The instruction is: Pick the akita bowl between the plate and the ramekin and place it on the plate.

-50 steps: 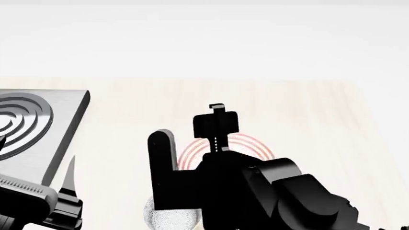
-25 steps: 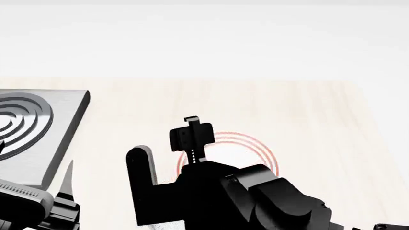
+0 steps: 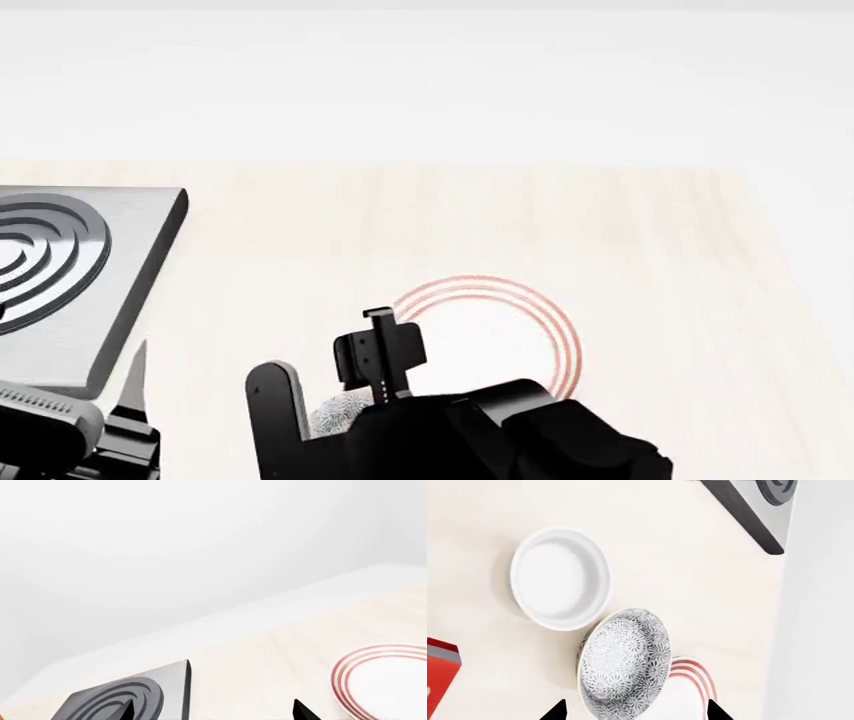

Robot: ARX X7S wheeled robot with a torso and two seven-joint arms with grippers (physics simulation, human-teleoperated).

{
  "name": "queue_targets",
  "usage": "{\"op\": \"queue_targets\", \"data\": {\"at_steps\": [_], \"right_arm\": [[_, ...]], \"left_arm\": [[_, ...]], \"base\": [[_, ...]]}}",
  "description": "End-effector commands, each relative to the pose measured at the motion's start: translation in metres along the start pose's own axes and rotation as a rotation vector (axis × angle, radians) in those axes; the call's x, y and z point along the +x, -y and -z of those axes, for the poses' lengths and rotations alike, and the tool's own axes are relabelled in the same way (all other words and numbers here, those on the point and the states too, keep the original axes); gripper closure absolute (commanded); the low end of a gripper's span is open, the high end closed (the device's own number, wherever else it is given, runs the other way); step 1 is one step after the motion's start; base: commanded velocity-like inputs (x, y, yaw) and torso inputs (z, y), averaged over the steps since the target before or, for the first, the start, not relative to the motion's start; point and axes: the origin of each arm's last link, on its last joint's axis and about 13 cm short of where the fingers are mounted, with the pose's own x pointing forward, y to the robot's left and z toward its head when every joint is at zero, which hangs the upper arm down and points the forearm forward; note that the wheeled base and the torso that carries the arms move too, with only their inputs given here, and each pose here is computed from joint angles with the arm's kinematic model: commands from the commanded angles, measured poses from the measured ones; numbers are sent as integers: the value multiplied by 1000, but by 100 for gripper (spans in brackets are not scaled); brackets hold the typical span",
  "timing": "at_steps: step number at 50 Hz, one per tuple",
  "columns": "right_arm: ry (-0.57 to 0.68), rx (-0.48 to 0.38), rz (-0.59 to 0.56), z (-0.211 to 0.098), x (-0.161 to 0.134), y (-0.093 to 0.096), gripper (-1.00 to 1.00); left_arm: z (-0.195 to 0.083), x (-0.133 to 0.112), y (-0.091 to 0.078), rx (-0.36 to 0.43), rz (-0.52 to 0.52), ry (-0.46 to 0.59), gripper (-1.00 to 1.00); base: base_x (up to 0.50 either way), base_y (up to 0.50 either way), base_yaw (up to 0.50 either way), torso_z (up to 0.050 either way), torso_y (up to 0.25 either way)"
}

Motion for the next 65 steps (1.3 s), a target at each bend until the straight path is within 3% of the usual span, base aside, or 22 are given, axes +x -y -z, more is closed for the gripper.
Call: {"op": "queue_targets", "data": {"at_steps": [1,8,34,65], "right_arm": [[-44,0,-34,3,8,2,-100],[-84,8,-46,8,15,4,-100],[14,14,-74,-1,29,0,-100],[-46,11,-170,10,50,-16,-100]], "left_arm": [[1,1,0,-13,10,-2,-100],[1,0,0,-14,13,-2,-100],[2,-2,-1,-18,13,-4,-100],[3,-2,0,-20,22,-7,-100]], "base": [[0,0,0,0,0],[0,0,0,0,0],[0,0,0,0,0],[0,0,0,0,0]]}}
